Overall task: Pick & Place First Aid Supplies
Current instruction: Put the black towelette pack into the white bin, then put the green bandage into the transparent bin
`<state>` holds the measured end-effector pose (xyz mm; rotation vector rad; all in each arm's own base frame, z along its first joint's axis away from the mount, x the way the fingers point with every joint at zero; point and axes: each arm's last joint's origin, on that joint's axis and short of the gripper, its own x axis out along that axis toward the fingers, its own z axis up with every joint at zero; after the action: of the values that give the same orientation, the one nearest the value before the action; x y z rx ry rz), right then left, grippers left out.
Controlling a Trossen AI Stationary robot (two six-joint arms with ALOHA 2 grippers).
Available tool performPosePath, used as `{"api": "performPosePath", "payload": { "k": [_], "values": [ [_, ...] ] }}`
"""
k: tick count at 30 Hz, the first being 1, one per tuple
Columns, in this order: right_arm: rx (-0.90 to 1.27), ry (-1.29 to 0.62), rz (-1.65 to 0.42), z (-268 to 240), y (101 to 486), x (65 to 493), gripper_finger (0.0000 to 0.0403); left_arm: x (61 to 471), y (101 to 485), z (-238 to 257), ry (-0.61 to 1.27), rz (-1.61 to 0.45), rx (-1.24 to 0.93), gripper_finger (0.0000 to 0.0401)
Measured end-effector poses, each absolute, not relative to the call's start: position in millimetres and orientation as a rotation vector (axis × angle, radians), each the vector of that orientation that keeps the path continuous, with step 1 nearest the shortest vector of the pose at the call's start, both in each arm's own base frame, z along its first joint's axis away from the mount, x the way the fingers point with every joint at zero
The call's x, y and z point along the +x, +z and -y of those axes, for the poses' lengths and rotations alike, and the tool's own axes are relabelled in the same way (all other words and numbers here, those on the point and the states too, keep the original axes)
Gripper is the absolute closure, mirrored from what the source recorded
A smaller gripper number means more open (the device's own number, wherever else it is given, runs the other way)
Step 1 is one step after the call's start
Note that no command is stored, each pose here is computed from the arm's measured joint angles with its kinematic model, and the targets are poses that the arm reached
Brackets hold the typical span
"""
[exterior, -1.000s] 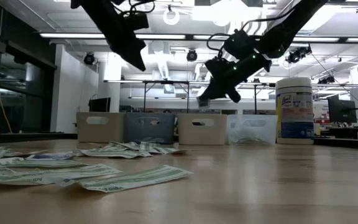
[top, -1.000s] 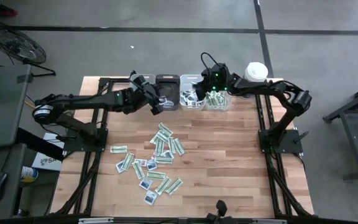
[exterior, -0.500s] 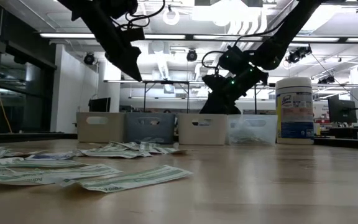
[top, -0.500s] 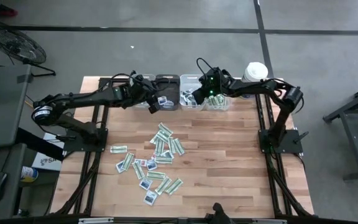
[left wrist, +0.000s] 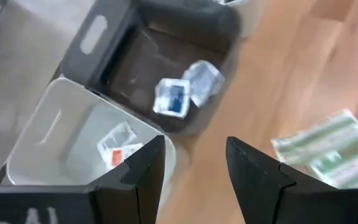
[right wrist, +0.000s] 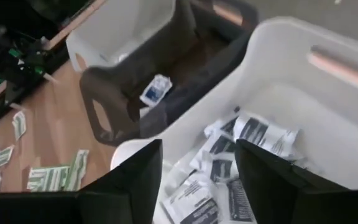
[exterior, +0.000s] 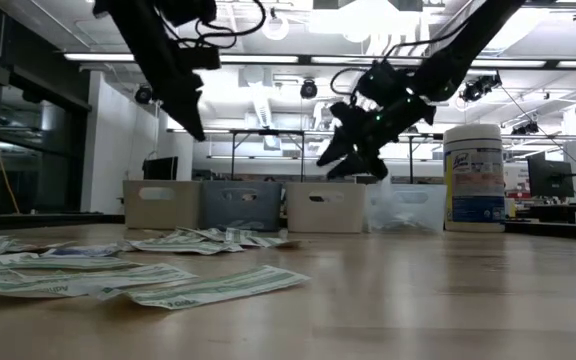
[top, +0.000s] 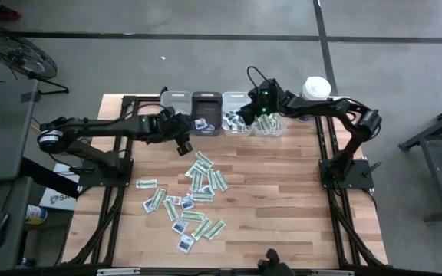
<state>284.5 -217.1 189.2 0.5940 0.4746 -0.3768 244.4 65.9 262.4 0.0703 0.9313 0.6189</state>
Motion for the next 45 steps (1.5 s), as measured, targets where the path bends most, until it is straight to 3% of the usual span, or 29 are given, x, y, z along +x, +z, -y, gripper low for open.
{"api": "performPosePath", "payload": {
  "k": [13, 19, 23, 31, 45],
  "values": [
    [0.484, -0.315, -0.423, 202.4, 231.1, 272.0, 0.0206, 236.7, 250.9, -12.9, 0.495, -1.083, 0.026, 0.0235],
    [0.454, -0.266, -0.447, 190.5, 239.1, 270.5, 0.0206, 218.8, 244.7, 6.7, 0.545, -1.225, -0.056, 0.0235],
    [0.433, -0.255, -0.452, 183.9, 243.7, 270.7, 0.0206, 208.0, 229.0, 14.7, 0.613, -1.252, -0.225, 0.0235],
    [0.42, -0.243, -0.443, 179.4, 248.6, 270.5, 0.0206, 173.4, 193.2, 31.7, 0.826, -1.33, -0.775, 0.0236],
    [0.42, -0.243, -0.444, 179.3, 248.6, 270.6, 0.0206, 142.1, 181.1, 57.5, 1.05, -1.382, -0.969, 0.0236]
  ]
}}
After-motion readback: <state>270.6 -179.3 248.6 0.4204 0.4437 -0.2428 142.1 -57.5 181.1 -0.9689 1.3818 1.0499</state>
